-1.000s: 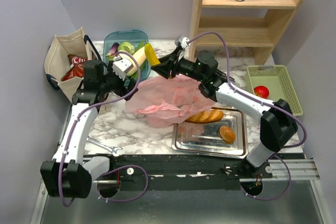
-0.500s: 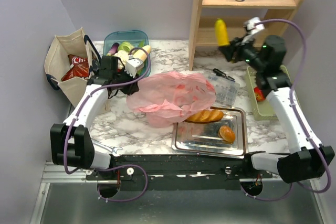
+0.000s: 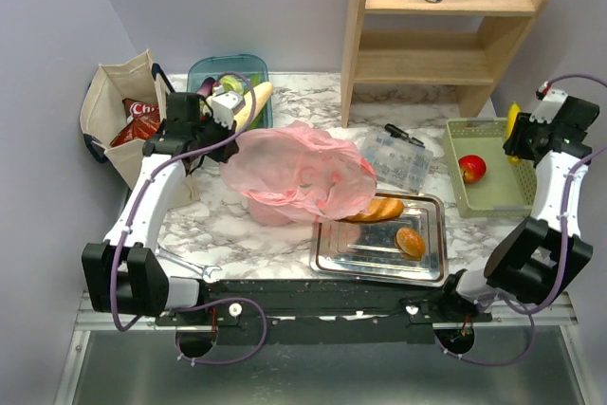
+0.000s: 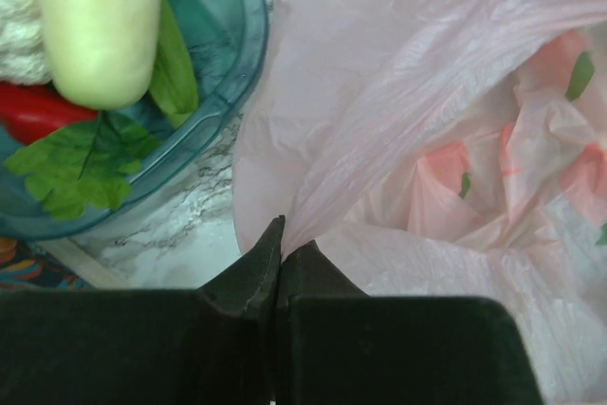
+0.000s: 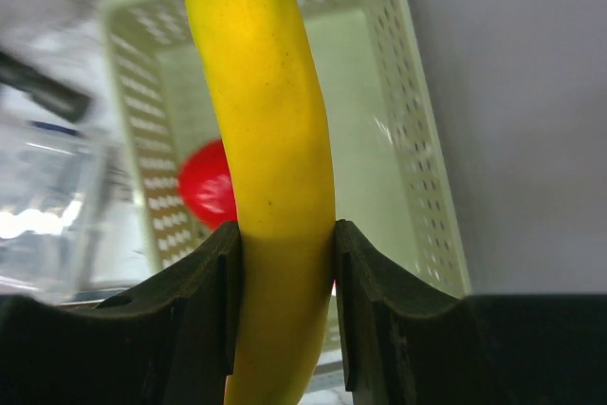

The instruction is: Untie the knot of the grocery bags and take out the mixed food

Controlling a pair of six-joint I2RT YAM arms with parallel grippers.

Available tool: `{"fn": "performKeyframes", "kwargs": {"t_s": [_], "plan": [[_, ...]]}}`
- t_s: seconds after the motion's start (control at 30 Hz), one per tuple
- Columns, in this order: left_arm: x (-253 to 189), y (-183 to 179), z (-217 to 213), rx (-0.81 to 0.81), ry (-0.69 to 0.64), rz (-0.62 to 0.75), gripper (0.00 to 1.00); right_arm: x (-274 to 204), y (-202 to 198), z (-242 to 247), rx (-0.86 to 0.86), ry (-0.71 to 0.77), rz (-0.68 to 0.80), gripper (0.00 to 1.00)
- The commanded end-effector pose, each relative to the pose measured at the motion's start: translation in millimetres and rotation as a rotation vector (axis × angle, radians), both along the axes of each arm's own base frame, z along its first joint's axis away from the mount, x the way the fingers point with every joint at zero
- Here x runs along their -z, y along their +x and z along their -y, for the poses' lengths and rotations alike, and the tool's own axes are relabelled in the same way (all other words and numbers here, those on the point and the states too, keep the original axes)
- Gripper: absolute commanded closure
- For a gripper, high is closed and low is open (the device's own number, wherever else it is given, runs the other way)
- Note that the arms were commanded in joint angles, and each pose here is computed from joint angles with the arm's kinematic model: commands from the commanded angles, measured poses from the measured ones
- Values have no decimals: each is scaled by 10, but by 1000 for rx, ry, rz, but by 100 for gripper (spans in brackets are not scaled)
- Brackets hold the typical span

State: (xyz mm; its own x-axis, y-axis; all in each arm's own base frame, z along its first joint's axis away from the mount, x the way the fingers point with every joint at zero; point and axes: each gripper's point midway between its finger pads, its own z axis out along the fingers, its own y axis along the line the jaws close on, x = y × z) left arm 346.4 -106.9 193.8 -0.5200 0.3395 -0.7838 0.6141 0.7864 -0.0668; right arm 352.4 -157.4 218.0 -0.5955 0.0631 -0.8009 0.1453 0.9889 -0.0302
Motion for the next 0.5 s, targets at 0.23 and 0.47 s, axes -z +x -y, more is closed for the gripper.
{"fn": "performKeyframes", "kwargs": {"t_s": [0.23, 0.47], "plan": [[-850, 45, 109, -13, -100, 200, 100, 974, -183, 433, 113, -27, -287, 85], [-1695, 475, 259, 44, -21, 474, 100, 981, -161, 430, 115, -3, -303, 18]]}}
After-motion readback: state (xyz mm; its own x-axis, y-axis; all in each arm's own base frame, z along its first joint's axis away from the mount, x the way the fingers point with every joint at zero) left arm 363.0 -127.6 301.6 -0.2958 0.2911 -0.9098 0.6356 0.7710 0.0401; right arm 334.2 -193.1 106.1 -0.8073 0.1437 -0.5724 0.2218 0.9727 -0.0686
